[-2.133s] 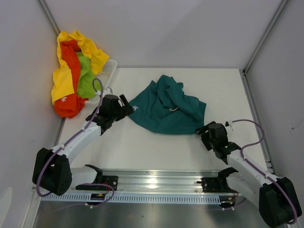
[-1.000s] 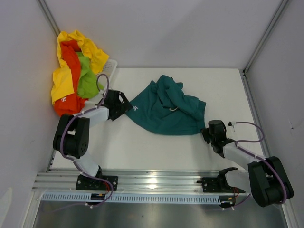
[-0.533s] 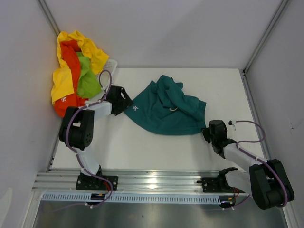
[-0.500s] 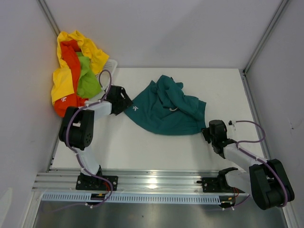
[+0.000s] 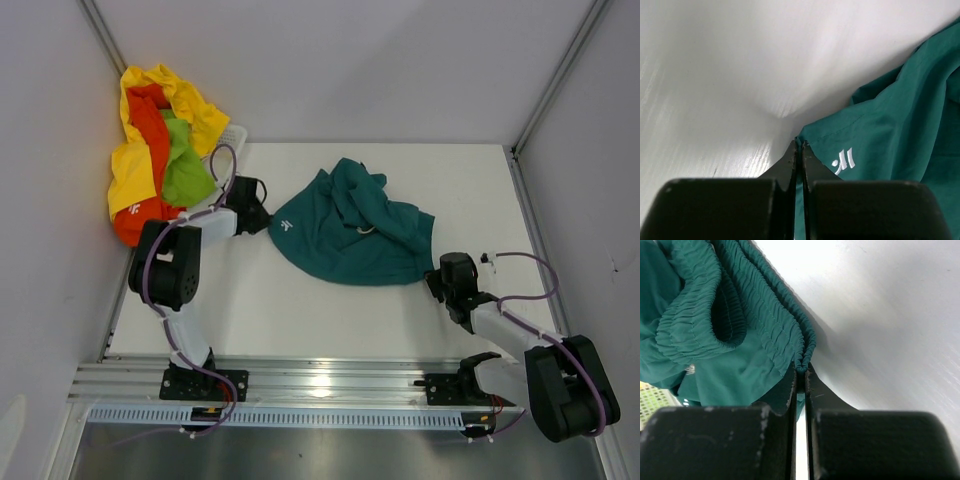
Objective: Fold and stack the shorts
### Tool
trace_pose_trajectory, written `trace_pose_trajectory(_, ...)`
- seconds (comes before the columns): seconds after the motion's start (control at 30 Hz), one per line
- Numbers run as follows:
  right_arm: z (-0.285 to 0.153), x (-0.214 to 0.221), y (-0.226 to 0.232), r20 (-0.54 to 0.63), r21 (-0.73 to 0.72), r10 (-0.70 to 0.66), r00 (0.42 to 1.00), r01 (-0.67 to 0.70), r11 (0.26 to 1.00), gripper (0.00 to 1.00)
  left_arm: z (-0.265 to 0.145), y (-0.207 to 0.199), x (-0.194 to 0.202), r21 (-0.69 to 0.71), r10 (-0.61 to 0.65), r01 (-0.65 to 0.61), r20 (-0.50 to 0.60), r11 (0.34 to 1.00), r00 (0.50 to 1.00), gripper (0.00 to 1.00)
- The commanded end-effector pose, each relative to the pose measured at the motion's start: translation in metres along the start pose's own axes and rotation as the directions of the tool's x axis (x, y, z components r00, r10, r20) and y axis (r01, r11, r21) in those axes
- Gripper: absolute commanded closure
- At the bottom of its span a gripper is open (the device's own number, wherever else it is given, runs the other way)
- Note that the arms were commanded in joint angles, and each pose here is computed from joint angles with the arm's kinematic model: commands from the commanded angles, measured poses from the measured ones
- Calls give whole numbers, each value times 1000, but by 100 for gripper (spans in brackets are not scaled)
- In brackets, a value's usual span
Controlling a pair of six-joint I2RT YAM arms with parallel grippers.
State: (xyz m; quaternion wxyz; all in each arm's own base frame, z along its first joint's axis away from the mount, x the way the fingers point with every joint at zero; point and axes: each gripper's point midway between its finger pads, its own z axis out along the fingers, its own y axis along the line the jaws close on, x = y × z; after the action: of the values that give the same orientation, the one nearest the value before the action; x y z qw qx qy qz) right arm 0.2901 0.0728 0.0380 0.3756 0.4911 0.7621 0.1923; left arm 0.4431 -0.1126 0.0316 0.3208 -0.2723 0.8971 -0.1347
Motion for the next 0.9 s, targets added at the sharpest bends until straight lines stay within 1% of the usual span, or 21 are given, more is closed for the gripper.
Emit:
trace_pose_trajectory(0.0, -8, -14, 17, 48, -23, -45, 998, 46, 999, 100, -10, -12, -24, 21, 4, -6, 48, 1000, 999, 100)
trace_pose_trajectory(0.07, -17, -17, 19, 32, 12, -78, 996, 77, 997, 100, -25, -14, -31, 35, -4, 2, 68, 999, 998, 100)
trace_pose_trajectory(0.2, -54, -40, 54, 33, 19, -133, 991, 133, 991, 100, -64, -21, -49, 71, -20, 13, 103, 997, 995, 100)
trace_pose_trajectory(0.23, -65, -41, 43, 2, 102, -165, 986, 164, 981, 100, -72, -21, -53, 69, -22, 15, 113, 997, 993, 100)
trace_pose_trajectory(0.27, -86, -57, 77, 27, 62, -151, 988, 149, 987, 100, -94, -32, -68, 94, -39, 25, 154, 995, 987, 100)
trace_pose_trajectory(0.3, -97, -64, 86, 29, 64, -155, 987, 153, 986, 100, -105, -24, -65, 54, -43, 36, 135, 998, 990, 100)
trace_pose_trajectory(0.33, -110, -66, 82, 4, 110, -187, 982, 186, 976, 100, -116, -22, -69, 40, -49, 43, 152, 998, 987, 100)
trace_pose_trajectory(0.37, -131, -79, 111, 25, 48, -171, 985, 170, 984, 100, -141, -29, -81, 65, -69, 58, 187, 996, 980, 100)
trace_pose_trajectory(0.4, -145, -78, 115, 0, 42, -193, 981, 193, 980, 100, -157, -25, -80, 44, -73, 67, 181, 997, 981, 100)
trace_pose_trajectory(0.43, -157, -81, 125, 2, 15, -193, 981, 193, 981, 100, -175, -28, -88, 55, -88, 78, 207, 995, 974, 100)
trace_pose_trajectory(0.47, -183, -91, 148, 23, -64, -175, 984, 176, 982, 100, -191, -29, -92, 65, -99, 86, 226, 994, 969, 100)
trace_pose_trajectory(0.5, -198, -90, 157, 18, -105, -185, 983, 186, 977, 100, -229, -33, -101, 109, -114, 88, 271, 990, 956, 100)
trace_pose_trajectory(0.53, -212, -91, 158, 11, -122, -191, 982, 191, 974, 100, -248, -33, -104, 128, -124, 89, 296, 988, 947, 100)
trace_pose_trajectory(0.57, -231, -94, 166, 17, -181, -189, 982, 189, 965, 100, -268, -33, -108, 153, -139, 93, 325, 984, 935, 100)
trace_pose_trajectory(0.6, -254, -94, 180, 7, -261, -195, 981, 189, 947, 100, -310, -34, -114, 223, -168, 85, 385, 971, 908, 100)
trace_pose_trajectory(0.63, -268, -95, 185, 0, -306, -194, 981, 185, 934, 100, -335, -33, -115, 254, -181, 78, 409, 964, 894, 100)
trace_pose_trajectory(0.67, -290, -97, 189, 2, -383, -207, 978, 192, 904, 100, -357, -33, -115, 291, -197, 70, 433, 954, 880, 100)
trace_pose_trajectory(0.7, -310, -92, 196, -37, -462, -218, 975, 176, 869, 100, -382, -34, -116, 333, -218, 61, 458, 941, 862, 100)
trace_pose_trajectory(0.73, -327, -91, 204, -47, -532, -222, 974, 164, 831, 100, -423, -30, -114, 394, -252, 44, 495, 918, 832, 100)
trace_pose_trajectory(0.83, -395, -92, 218, -70, -746, -245, 967, 113, 657, 100, -484, -20, -106, 481, -304, 11, 537, 877, 787, 100)
trace_pose_trajectory(0.87, -413, -96, 221, -62, -783, -247, 967, 106, 613, 100, -518, -20, -110, 523, -339, -8, 564, 852, 753, 100)
